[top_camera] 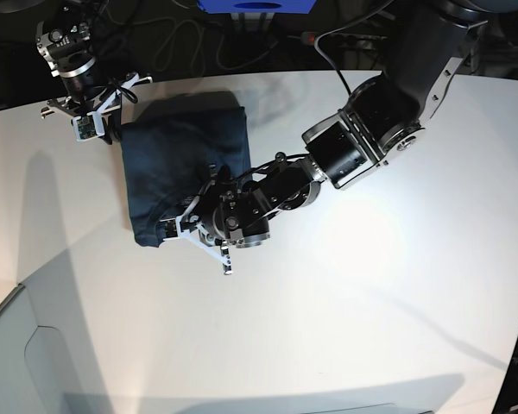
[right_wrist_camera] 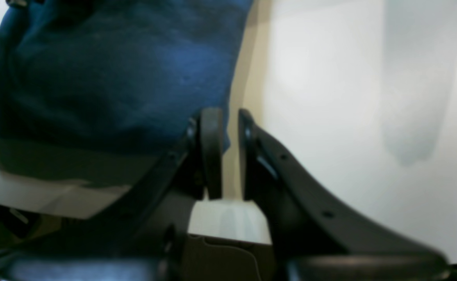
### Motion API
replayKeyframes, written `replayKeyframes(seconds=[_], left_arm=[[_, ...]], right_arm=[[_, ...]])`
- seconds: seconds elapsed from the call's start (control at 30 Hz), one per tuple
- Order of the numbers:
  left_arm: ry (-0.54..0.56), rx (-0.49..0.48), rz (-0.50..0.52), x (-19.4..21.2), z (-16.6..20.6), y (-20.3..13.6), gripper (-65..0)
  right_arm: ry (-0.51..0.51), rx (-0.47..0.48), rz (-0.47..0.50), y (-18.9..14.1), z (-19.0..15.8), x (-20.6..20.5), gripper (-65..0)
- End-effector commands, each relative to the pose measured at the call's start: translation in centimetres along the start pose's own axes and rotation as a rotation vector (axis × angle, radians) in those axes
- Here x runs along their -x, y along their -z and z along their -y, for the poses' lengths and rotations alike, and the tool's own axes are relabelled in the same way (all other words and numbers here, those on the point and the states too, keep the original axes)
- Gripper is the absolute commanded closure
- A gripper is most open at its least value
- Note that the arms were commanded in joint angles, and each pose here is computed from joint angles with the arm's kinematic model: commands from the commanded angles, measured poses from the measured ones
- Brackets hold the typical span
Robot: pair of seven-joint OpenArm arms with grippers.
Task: Fold the T-shirt properly
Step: 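Rotate the folded shirt with the left gripper, pulling its edge around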
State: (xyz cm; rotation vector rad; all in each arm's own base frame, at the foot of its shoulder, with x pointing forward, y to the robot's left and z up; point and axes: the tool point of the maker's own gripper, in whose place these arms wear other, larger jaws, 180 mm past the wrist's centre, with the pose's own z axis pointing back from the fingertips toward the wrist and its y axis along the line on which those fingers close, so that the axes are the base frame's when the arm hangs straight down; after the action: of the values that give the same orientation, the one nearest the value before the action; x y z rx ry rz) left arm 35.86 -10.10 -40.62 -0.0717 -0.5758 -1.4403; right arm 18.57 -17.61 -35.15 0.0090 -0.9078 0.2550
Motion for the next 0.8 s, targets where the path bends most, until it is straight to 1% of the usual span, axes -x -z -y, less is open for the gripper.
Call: replayKeyframes(seconds=[0.0,0.07,0.17,0.23,0.33,0.43,0.53,0.57,0.67,0.77], left_arm=[[0.015,-0.045,0.056,-2.2,-2.0,-1.4,-14.7],[-0.002,-0.079,0.106,-3.3,-3.3,-2.8,-23.0],[-0.015,-0.131,0.175,-4.2,-5.1,-5.0,-30.9],[-0.020,-0.168,0.216,-5.0,-6.2,-6.6,-33.9],[-0.013,-0.230,0.268,-5.4,-7.7,-9.2,-34.5],[-0.035,-0.306,0.254,-2.4,-9.1,-12.1,-34.5],[-0.140,-0.402,0.228,2.7,-10.7,-15.5,-34.5],[-0.187,-0.437,0.219,4.6,-11.0,-16.7,-34.5],[-0.380,-0.550,0.197,11.1,-11.2,-20.2,-34.5],[-0.570,-0.643,0.152,17.8,-9.7,-22.9,-34.5]], right_arm=[[-0.011,-0.005,0.039,-0.3,-0.1,-1.0,-6.0],[-0.012,-0.006,0.039,-0.3,-0.1,-1.0,-6.0],[-0.012,-0.006,0.039,-0.3,-0.1,-1.0,-6.0],[-0.012,-0.006,0.039,-0.3,-0.1,-1.0,-6.0],[-0.012,-0.006,0.041,-0.3,-0.1,-1.1,-6.0],[-0.013,-0.008,0.053,-0.1,-0.1,-1.5,-6.0],[-0.022,-0.055,0.082,0.6,-1.6,-2.6,-6.0],[-0.025,-0.081,0.091,0.8,-2.5,-2.9,-5.9],[-0.036,-0.167,0.128,1.6,-5.4,-4.3,-5.9],[-0.050,-0.257,0.157,2.0,-8.5,-5.3,-5.9]])
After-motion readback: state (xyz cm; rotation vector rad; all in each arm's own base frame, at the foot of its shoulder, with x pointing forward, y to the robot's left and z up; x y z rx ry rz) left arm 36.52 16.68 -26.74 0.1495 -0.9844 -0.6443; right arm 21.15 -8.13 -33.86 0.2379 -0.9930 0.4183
